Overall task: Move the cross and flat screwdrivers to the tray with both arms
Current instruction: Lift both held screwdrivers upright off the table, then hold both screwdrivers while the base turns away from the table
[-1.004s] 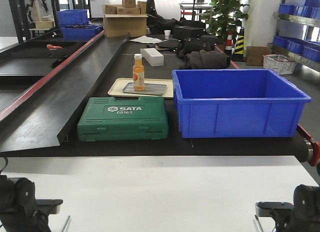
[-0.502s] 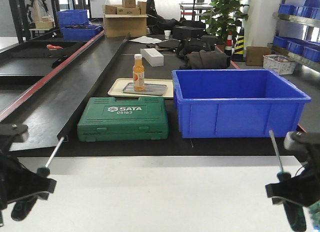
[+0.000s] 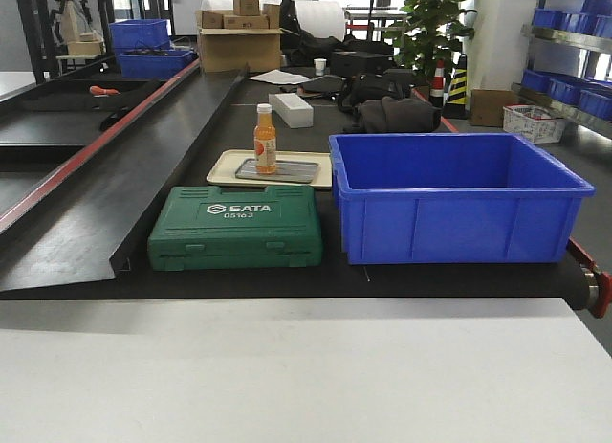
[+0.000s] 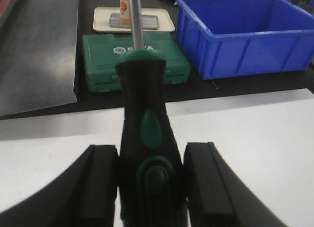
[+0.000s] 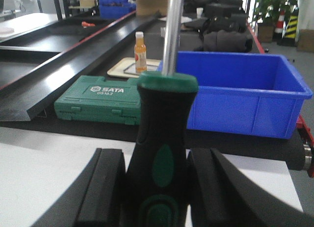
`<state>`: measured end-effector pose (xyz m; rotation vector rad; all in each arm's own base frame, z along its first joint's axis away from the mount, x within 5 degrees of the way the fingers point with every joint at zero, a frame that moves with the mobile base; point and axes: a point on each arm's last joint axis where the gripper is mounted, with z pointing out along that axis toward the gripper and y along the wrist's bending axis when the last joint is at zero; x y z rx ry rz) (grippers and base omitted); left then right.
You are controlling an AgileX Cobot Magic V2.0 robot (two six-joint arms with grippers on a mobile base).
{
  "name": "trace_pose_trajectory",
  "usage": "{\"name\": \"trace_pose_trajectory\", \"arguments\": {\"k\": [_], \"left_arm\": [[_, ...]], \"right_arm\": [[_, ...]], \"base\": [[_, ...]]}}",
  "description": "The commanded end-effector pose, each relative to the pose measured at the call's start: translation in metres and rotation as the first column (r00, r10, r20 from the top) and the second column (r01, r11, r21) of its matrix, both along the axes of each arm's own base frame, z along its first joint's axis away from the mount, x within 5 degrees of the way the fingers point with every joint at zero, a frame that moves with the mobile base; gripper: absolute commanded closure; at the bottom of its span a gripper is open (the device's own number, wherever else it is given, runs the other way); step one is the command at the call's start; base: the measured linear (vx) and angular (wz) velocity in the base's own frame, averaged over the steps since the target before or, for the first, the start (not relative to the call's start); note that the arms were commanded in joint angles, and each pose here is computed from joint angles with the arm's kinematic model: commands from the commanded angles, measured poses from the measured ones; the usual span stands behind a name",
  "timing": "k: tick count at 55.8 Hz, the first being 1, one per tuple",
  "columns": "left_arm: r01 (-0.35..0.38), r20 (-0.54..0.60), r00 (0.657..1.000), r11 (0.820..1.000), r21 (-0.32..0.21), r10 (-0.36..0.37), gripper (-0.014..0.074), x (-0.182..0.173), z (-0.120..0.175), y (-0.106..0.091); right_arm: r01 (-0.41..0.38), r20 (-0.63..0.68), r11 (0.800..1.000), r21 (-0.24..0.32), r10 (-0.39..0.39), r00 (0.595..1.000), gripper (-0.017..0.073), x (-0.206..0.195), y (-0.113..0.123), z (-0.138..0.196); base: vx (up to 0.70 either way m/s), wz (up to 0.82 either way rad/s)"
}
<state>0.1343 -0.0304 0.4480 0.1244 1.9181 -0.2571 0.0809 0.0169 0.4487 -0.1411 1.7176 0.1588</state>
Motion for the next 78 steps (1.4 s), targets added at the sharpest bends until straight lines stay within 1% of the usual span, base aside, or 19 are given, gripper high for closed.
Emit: {"name": "trace_pose_trajectory", "arguments": {"k": [1,12,15,17,78], "left_arm": [[0.000,0.157,0.988,0.999,-0.043,0.007,0.0599,-0.0086,0.0217,0.0012],[0.000,0.160,0.987,0.999,-0.043,0.007,0.0599,-0.0086,0.0219,0.0012],[0.000,0.156,0.988,0.999,-0.043,0.007,0.0599,-0.0087,0.0216,0.0012],[0.000,0.154,0.988,0.999,-0.043,0.007,0.0599,-0.0087,0.0214,0.0012],[0.000,0.147,0.989,0.999,-0.042,0.007,0.0599,-0.0064,0.0205,0.0008]], "right_arm": [[0.011,0.107,0.999,0.032,-0.014,0.994,0.0567,-0.0055,-0.0009,0.0149],[0.004,0.084,0.999,0.040,-0.008,0.996,0.0567,-0.0017,-0.0002,0.0131],[0.001,0.081,0.998,0.059,-0.006,0.997,0.0567,-0.0018,0.0002,0.0132],[0.002,0.089,0.998,0.060,-0.008,0.996,0.0567,-0.0017,0.0001,0.0139],[0.002,0.083,0.998,0.058,-0.007,0.996,0.0567,-0.0018,0.0001,0.0134]], "base": [[0.00,0.00],[0.00,0.00],[0.00,0.00],[0.00,0.00],[-0.01,0.00]]}}
